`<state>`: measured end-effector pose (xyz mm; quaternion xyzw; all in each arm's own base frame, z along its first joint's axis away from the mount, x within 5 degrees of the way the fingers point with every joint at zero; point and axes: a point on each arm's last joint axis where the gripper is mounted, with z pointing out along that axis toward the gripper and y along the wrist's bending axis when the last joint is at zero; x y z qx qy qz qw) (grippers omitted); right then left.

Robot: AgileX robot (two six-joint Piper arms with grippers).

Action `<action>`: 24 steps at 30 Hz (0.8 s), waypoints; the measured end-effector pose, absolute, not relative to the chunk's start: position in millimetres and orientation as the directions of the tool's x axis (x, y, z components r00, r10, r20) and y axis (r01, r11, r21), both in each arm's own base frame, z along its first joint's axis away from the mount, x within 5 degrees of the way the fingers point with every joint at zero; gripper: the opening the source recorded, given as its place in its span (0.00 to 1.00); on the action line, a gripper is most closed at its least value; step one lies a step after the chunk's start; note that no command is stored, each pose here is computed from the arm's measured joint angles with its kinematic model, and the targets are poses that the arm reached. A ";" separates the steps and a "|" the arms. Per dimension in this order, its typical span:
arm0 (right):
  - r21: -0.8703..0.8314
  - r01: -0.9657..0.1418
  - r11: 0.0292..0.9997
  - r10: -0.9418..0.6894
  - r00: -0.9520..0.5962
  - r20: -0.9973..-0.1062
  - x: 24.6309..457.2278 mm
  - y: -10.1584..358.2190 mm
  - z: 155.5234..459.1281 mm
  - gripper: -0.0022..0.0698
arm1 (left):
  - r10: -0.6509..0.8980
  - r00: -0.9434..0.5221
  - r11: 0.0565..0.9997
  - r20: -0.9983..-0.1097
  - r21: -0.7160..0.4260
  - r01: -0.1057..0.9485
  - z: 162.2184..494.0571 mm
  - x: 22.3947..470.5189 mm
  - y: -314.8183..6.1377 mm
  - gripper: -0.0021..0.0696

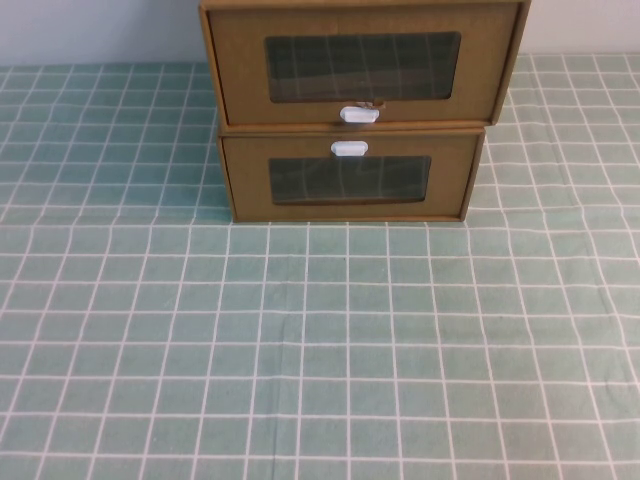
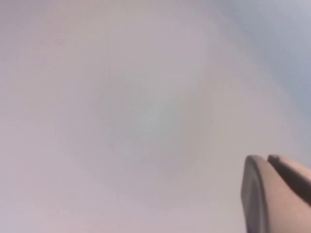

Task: Open the shoe box
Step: 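Pull the top drawer of the cardboard box fully open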

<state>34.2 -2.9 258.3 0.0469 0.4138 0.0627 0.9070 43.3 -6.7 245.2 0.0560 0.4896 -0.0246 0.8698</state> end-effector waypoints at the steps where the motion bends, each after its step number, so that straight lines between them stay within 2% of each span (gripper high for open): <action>1: 0.132 -0.081 0.988 0.150 0.701 -0.697 29.9 -3.2 262.9 0.01 | 0.006 0.562 0.993 -0.827 0.072 0.095 249.1 40.8 -6.5 0.02; 7: 0.108 -0.079 0.991 0.123 0.856 -0.502 11.9 -4.6 276.9 0.01 | -0.031 0.705 0.995 -0.709 0.045 0.089 262.5 30.1 -4.2 0.02; 12: 0.137 -0.132 0.982 0.180 0.878 -0.443 6.7 -5.5 282.7 0.01 | -0.155 0.795 0.988 -0.586 -0.096 0.122 279.4 18.5 5.0 0.02; 16: 0.149 -0.180 0.972 0.223 0.901 -0.372 -5.1 -6.0 310.7 0.01 | -0.218 0.845 0.973 -0.488 -0.179 0.148 313.1 3.8 12.7 0.02; 21: 0.154 -0.201 0.967 0.247 0.883 -0.400 -20.8 -4.9 357.7 0.01 | -0.255 0.888 0.962 -0.383 -0.190 0.195 365.1 -26.3 16.8 0.02; 24: 0.164 -0.219 0.962 0.269 0.869 -0.415 -24.1 -4.6 386.2 0.01 | -0.267 0.892 0.960 -0.365 -0.183 0.213 393.6 -38.8 17.5 0.02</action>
